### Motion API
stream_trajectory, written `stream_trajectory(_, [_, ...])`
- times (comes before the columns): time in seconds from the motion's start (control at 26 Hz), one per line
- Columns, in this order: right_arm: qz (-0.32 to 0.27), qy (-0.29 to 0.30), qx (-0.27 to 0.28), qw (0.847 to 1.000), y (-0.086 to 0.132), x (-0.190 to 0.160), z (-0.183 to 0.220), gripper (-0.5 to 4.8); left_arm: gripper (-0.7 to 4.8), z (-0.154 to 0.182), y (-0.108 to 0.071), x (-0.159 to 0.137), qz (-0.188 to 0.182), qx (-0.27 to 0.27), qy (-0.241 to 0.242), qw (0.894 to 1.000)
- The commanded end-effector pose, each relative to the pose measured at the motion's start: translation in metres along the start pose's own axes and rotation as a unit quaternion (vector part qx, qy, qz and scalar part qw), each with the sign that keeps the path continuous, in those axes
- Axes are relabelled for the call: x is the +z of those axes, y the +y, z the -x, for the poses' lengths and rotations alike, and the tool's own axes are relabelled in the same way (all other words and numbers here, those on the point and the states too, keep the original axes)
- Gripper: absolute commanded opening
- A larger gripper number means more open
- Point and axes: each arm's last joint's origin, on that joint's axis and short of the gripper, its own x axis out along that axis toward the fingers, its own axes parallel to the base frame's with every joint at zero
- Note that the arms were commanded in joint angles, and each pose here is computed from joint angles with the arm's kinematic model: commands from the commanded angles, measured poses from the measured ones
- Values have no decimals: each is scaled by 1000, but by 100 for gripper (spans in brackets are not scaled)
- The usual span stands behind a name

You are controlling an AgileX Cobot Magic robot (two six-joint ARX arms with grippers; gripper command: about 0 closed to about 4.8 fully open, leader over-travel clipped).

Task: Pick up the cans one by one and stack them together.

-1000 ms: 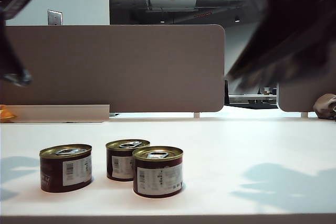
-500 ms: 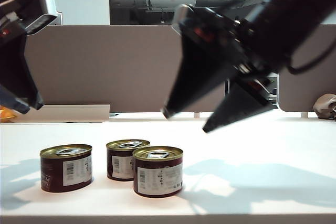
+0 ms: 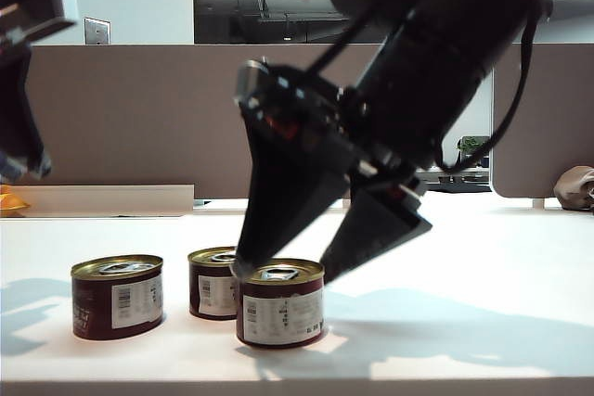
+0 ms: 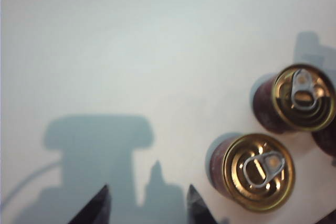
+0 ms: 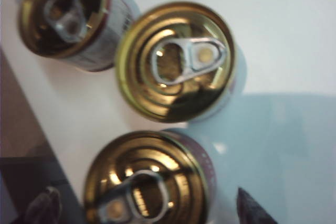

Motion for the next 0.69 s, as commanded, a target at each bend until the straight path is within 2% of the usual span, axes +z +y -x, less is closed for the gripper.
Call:
stream_trajectory(0.04, [0,4,-4,1000,-3,1,-7,432,183,7,-1,5,-1,2,-18,1000])
stream_trajectory(0.15, [-2,12,-4,1000,-5,1,-14,431,183,7,-1,4,9,1,-12,1000])
stream_trajectory(0.19, [-3,12,-4,1000,-5,2,-15,411,183,7,-1,3,11,1,-10,1000])
stream_trajectory(0.23, [-2,11,-4,1000,-5,4,-15,378,183,7,-1,3,11,1,-9,1000])
stream_trajectory(0.31, [1,0,0,1000,-4,11,-13,264,183,7,-1,3,12,1,-6,1000])
stream_trajectory(0.42, [4,-9,0,1000,-3,17,-11,195,183,7,-1,2,12,1,-3,1000])
stream_trajectory(0.69, [-2,10,0,1000,-3,15,-10,196,183,7,-1,2,12,0,-3,1000])
